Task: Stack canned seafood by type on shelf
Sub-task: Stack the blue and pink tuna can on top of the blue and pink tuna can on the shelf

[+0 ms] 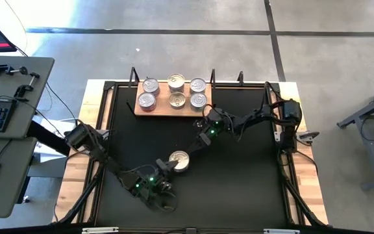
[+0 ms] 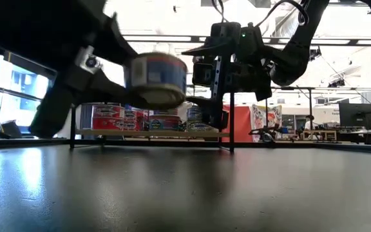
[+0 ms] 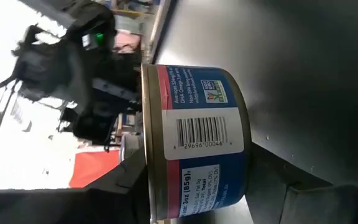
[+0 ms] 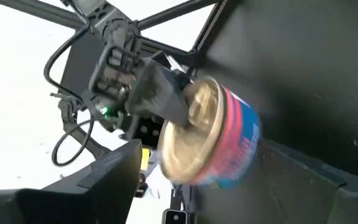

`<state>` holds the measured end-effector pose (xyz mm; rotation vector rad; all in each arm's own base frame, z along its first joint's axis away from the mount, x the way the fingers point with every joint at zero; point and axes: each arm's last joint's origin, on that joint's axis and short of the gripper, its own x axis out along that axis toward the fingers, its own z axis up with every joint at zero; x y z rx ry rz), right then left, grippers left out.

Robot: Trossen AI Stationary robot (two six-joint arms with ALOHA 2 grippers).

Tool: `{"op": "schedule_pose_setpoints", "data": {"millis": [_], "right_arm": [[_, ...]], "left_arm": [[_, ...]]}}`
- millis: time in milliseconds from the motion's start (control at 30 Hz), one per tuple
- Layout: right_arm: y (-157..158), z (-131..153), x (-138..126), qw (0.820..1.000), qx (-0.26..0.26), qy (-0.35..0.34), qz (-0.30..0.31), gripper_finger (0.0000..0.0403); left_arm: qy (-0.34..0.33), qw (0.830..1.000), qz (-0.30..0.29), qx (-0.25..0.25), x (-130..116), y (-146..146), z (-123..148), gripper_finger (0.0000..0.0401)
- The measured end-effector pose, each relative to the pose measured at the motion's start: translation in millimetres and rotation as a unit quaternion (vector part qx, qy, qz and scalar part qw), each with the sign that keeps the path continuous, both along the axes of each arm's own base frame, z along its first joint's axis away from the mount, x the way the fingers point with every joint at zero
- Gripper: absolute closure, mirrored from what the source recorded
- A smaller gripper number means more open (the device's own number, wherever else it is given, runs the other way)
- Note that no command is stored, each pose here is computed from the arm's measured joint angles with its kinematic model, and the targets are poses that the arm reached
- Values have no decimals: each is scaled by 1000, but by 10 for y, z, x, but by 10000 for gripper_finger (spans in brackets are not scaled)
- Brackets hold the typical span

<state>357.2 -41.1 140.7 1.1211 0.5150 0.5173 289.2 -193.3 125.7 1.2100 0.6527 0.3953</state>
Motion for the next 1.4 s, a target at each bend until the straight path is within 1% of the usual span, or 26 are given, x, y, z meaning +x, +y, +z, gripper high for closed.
{"op": "schedule_pose_setpoints", "data": {"millis": [67,200,267,333,367,467,567,667,733,800,900,1000,1033,1100,1200,1300,1400], "right_arm": [[45,22,-12,1000,-5,-2,5,94],[198,114,-100,1000,-15,-6,21,93],[297,144,-162,999,-22,-2,28,93],[410,158,-230,998,-31,8,45,93],[480,166,-260,998,-37,13,54,93],[695,209,-351,995,-65,38,71,93],[911,245,-455,989,-111,66,72,93],[1115,290,-595,979,-167,93,71,93],[1257,309,-713,968,-214,114,66,93],[1384,314,-839,952,-267,140,48,93],[1529,307,-996,926,-338,169,2,93],[1625,284,-1097,900,-392,183,-55,93],[1645,279,-1117,893,-405,184,-73,93],[1671,276,-1145,880,-429,180,-98,93],[1673,283,-1150,869,-447,172,-128,93],[1658,284,-1143,866,-451,171,-133,93],[1649,284,-1138,865,-452,171,-136,93]], "left_arm": [[-23,1000,10,-3,-67,-57,0,232],[-64,997,27,17,-220,-173,8,232],[-86,996,29,14,-280,-226,53,232],[-115,993,35,-5,-315,-249,104,232],[-130,991,39,-22,-317,-239,139,232],[-160,982,62,-74,-249,-103,283,232],[-152,979,86,-109,-133,145,414,232],[-142,972,126,-138,26,523,547,232],[-128,971,156,-126,127,794,604,232],[-105,973,179,-105,229,1059,633,232],[-60,974,196,-93,354,1458,647,232],[-29,971,222,-80,418,1825,625,232],[-23,969,233,-75,422,1933,627,232],[-23,965,247,-81,432,2133,639,232],[-10,960,269,-79,412,2356,633,221],[8,959,266,-94,394,2510,616,212],[15,959,264,-102,385,2595,610,209]]}}
